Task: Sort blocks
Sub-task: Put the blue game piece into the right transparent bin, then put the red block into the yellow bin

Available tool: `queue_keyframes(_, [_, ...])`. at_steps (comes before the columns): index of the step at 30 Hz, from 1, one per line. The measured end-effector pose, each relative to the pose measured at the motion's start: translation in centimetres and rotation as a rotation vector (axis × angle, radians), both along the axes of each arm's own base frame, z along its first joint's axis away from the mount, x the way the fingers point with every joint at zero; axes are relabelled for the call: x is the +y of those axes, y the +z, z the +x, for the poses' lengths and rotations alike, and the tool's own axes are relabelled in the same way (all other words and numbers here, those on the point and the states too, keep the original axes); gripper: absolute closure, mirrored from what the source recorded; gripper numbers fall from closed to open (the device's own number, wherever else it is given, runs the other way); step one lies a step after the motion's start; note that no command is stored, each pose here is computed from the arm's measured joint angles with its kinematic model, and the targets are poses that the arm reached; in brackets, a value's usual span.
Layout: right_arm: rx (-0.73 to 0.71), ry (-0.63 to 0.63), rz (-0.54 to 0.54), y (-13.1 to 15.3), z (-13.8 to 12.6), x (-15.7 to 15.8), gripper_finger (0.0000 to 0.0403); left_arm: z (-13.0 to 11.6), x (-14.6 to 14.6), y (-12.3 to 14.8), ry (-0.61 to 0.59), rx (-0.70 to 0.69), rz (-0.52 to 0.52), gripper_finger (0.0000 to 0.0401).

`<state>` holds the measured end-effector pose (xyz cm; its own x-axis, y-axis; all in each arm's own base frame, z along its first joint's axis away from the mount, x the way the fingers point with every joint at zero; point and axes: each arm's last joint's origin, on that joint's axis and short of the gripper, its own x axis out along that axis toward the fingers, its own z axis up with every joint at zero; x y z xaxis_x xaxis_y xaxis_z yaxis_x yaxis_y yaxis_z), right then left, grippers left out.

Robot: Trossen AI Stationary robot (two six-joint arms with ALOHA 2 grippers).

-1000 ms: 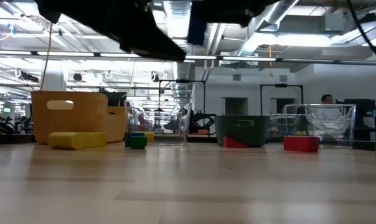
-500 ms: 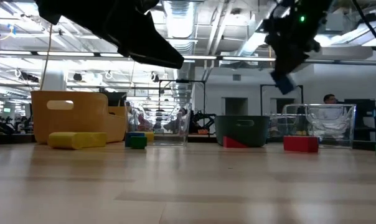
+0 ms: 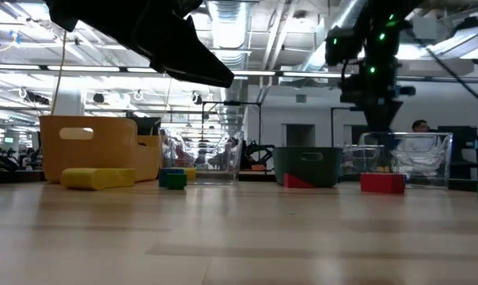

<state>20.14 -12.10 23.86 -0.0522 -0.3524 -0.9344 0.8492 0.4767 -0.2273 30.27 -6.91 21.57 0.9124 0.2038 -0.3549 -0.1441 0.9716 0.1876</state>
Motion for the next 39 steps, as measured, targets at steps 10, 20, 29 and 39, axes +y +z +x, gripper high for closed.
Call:
queue_keyframes(10, [0.041,0.053,0.134,-1.6,0.0,-1.5,0.0219,-0.1,0.0,-0.3,0.013,0.032,-0.019,0.016])
queue_keyframes(20, [-0.053,0.242,-0.055,3.4,-0.1,2.8,0.0167,-0.2,0.1,-0.3,-0.001,0.042,0.02,0.016])
queue_keyframes(29, [-0.224,0.376,-0.027,3.3,2.4,13.2,0.0171,-0.1,0.3,-0.2,-0.005,0.036,0.047,0.016])
queue_keyframes(39, [0.017,0.274,0.028,-3.4,6.1,15.4,0.0171,0.1,0.0,0.0,-0.065,0.015,0.051,0.016])
